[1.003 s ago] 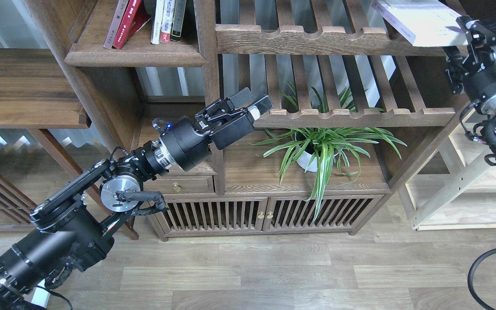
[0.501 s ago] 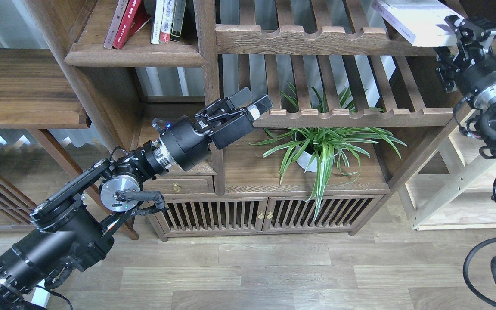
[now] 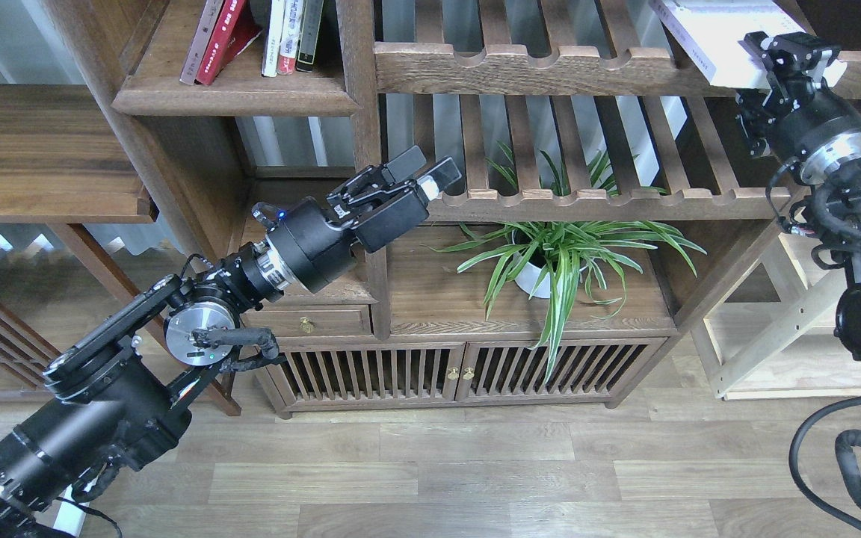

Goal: Organize books on shelf
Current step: 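Raise the right gripper to the white book on the upper shelf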

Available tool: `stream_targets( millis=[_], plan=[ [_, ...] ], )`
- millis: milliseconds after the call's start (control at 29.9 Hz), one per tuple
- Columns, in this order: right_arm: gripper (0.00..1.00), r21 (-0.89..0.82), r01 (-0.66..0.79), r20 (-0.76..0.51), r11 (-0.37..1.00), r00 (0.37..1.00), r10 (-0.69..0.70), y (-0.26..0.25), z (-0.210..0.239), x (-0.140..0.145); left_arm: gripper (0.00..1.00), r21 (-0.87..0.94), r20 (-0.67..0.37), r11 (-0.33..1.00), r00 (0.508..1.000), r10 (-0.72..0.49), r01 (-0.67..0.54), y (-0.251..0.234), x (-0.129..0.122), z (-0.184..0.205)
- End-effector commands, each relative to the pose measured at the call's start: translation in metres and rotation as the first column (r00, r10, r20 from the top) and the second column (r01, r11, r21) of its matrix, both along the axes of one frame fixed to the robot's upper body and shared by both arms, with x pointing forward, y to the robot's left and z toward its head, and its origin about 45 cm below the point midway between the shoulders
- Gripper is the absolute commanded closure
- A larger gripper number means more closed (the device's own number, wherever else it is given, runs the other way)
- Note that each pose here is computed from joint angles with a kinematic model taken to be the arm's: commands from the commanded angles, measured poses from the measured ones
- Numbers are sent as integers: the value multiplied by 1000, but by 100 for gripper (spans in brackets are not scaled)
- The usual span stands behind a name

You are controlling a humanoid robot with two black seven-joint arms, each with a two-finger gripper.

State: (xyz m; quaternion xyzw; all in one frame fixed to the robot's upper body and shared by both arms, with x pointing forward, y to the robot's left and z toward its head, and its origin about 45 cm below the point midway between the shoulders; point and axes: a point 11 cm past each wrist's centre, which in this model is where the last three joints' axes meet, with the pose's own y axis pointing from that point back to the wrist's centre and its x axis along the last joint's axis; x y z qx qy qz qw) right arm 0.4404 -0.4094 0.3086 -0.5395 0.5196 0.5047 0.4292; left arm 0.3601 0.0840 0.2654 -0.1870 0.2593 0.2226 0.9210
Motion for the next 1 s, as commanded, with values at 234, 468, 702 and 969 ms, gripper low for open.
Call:
stream_targets(
  millis=[234, 468, 702, 969],
  plan=[
    [75, 37, 8, 35, 999, 999, -10, 7, 0, 5, 1, 5, -4, 1000, 1000, 1, -1, 1, 0, -2],
    [91, 40, 31, 106, 999, 994, -35, 4, 6, 5, 1, 7, -5, 1000, 1000, 2, -2, 1, 0, -3],
    [93, 55, 39, 150, 998, 988, -47, 0, 16, 1, 1, 1, -27, 1000, 1000, 4, -4, 2, -3, -9],
    [93, 84, 9, 233, 996, 972, -28, 4, 27, -12, 1, -16, -55, 1000, 998, 13, -14, 3, -4, -15]
  ],
)
